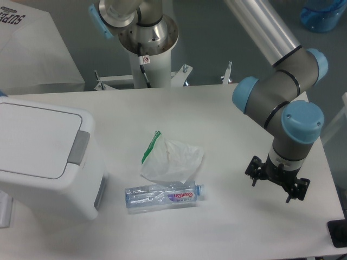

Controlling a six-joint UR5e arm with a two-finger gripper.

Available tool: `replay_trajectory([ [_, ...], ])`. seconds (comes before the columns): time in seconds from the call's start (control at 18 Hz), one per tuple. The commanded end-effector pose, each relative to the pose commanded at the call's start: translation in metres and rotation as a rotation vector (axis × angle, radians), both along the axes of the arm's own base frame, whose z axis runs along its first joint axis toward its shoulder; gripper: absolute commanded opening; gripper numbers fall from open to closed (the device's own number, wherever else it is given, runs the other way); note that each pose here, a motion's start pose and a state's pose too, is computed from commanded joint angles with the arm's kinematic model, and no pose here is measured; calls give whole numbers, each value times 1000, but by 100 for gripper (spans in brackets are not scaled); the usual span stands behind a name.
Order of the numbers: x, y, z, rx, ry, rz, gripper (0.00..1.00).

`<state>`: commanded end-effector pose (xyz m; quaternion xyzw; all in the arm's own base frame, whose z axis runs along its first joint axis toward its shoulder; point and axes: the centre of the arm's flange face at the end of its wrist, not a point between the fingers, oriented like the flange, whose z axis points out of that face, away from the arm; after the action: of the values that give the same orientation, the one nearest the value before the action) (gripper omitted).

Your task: Open the trash can

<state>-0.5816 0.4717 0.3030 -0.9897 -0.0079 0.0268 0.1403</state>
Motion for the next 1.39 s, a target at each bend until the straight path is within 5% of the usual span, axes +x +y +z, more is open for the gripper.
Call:
replay_trajectory([
  [0.28, 9, 4, 28, 112, -79, 164, 100],
  [0.44, 35, 20, 47, 236, -161, 138, 100],
  [0.67, 69, 34, 91, 308, -230, 242, 100],
  [0.89, 131, 68, 123, 319, -253, 229, 100],
  [1.39, 230, 74, 184, 367, -260, 180, 100],
])
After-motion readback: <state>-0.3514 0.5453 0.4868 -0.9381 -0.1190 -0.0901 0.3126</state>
